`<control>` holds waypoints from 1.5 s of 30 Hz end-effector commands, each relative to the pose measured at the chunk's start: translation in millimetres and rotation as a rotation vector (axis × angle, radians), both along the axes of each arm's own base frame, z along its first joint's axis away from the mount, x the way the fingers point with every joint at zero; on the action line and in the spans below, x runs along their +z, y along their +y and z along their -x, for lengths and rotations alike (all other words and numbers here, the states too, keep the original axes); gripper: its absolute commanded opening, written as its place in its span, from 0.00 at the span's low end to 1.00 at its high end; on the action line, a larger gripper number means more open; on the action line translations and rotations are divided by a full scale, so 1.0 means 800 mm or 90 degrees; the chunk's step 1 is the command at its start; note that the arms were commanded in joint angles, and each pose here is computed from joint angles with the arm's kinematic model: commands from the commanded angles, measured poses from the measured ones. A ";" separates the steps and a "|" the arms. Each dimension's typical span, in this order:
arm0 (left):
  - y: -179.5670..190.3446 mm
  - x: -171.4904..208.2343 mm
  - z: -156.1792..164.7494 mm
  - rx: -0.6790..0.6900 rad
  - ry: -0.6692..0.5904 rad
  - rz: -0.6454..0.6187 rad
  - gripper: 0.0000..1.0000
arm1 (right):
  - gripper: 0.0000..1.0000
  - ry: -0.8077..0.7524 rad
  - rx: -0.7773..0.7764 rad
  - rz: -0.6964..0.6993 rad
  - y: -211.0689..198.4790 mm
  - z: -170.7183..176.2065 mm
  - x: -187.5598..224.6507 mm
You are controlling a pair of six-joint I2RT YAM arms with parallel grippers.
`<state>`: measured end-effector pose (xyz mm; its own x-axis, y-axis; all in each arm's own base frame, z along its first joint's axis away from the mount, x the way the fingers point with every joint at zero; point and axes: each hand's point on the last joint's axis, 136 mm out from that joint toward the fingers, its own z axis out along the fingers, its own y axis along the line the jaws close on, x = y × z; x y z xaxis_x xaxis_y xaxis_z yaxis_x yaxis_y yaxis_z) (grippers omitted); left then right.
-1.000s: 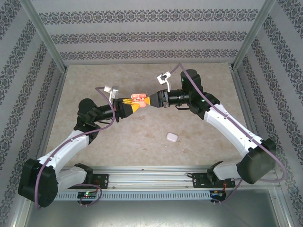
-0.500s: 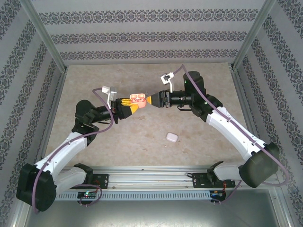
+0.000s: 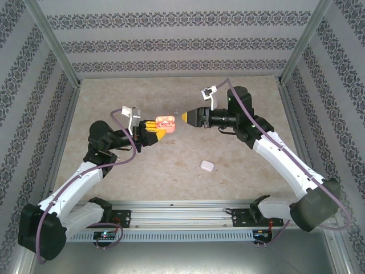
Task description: Insert wireless bluetooth earbuds into charging case
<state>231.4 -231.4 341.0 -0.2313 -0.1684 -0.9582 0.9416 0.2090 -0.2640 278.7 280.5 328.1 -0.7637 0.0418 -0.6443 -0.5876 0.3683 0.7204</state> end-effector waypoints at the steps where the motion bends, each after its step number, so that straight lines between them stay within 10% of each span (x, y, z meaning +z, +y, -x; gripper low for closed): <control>1: -0.004 0.017 0.021 -0.033 -0.078 -0.022 0.00 | 0.50 0.028 0.034 -0.021 0.014 -0.007 0.005; 25: 0.000 0.005 0.006 -0.022 0.000 -0.019 0.00 | 0.39 -0.067 0.257 -0.095 0.068 0.064 0.065; 34: 0.016 -0.025 -0.028 0.052 0.084 -0.031 0.00 | 0.47 -0.060 -0.035 0.044 -0.009 -0.015 0.023; 45: 0.081 -0.149 -0.154 0.311 0.332 -0.145 0.05 | 0.58 0.191 -0.205 0.325 -0.103 -0.031 -0.165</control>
<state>330.0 -187.5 243.3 -0.5827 -0.1689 -0.7949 0.6110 0.5538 -0.5656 315.8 224.9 256.2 -0.8326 0.0545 -0.5512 -0.3528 0.7150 0.6036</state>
